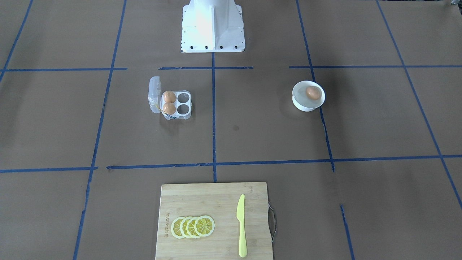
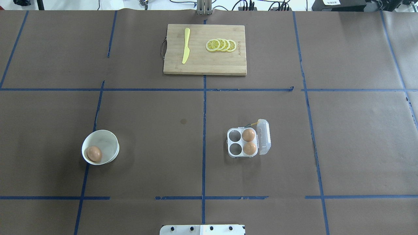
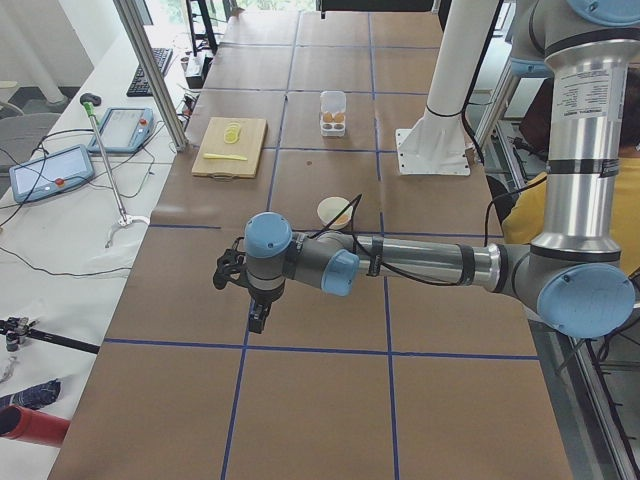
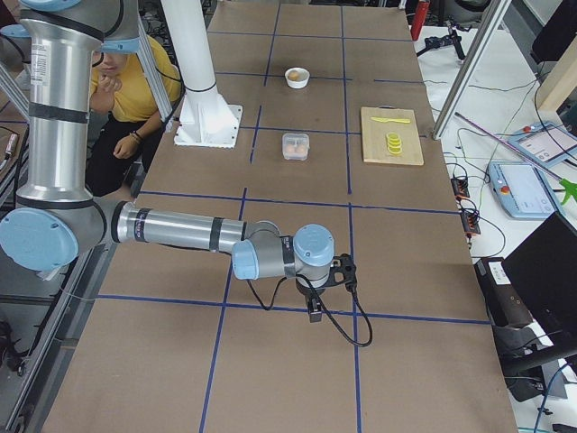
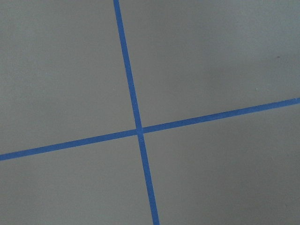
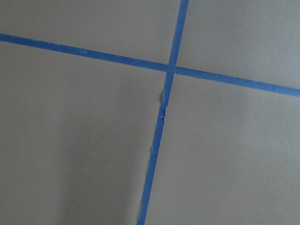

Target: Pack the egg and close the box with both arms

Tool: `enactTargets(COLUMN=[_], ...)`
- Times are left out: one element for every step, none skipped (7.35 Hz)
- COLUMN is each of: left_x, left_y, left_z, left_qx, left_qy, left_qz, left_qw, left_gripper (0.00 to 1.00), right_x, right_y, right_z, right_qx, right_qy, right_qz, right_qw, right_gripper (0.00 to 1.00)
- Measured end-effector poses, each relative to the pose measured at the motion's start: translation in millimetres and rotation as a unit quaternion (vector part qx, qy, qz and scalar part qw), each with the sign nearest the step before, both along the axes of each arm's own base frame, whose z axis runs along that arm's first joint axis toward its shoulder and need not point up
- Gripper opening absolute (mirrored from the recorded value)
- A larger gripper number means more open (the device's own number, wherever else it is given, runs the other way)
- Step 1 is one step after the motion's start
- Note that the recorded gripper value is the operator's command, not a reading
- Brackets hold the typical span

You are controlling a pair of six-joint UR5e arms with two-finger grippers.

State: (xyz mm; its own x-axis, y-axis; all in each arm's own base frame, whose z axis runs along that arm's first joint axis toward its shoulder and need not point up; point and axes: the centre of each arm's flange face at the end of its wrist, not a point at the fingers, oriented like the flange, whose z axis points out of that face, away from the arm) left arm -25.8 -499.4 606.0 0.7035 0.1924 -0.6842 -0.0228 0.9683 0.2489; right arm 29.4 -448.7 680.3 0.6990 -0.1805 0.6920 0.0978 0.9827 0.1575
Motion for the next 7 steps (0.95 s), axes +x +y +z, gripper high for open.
enactTargets(left_x=[0.1, 0.2, 0.8, 1.3, 2.0, 3.9, 9.2], left_y=[-0.7, -2.3, -6.0, -12.3, -18.7, -22.0, -23.7], left_z=[-1.2, -5.4, -14.6, -25.5, -33.8, -37.2, -38.7], left_qx=[0.001, 0.003, 0.011, 0.022, 0.03, 0.034, 0.036], left_qy=[0.0, 0.0, 0.001, 0.001, 0.0, -0.001, -0.001], left_qz=[0.0, -0.001, -0.001, 0.0, 0.0, 0.001, 0.005], left_qw=[1.0, 1.0, 0.9999, 0.9998, 0.9995, 0.9994, 0.9994], left_gripper=[1.0, 1.0, 1.0, 1.0, 1.0, 1.0, 1.0], right_x=[0.0, -0.1, -0.3, -0.4, -0.6, -0.6, -0.7], right_y=[-0.8, -2.3, -4.8, -7.1, -8.7, -9.3, -9.8], right_z=[-0.3, -1.0, -2.5, -4.2, -5.6, -6.5, -7.2], right_qx=[0.0, 0.001, 0.003, 0.005, 0.006, 0.007, 0.008], right_qy=[0.0, 0.0, 0.0, 0.0, 0.0, 0.0, 0.0], right_qz=[0.0, 0.0, 0.0, 0.0, 0.0, 0.0, 0.001], right_qw=[1.0, 1.0, 1.0, 1.0, 1.0, 1.0, 1.0], right_gripper=[1.0, 1.0, 1.0, 1.0, 1.0, 1.0, 1.0])
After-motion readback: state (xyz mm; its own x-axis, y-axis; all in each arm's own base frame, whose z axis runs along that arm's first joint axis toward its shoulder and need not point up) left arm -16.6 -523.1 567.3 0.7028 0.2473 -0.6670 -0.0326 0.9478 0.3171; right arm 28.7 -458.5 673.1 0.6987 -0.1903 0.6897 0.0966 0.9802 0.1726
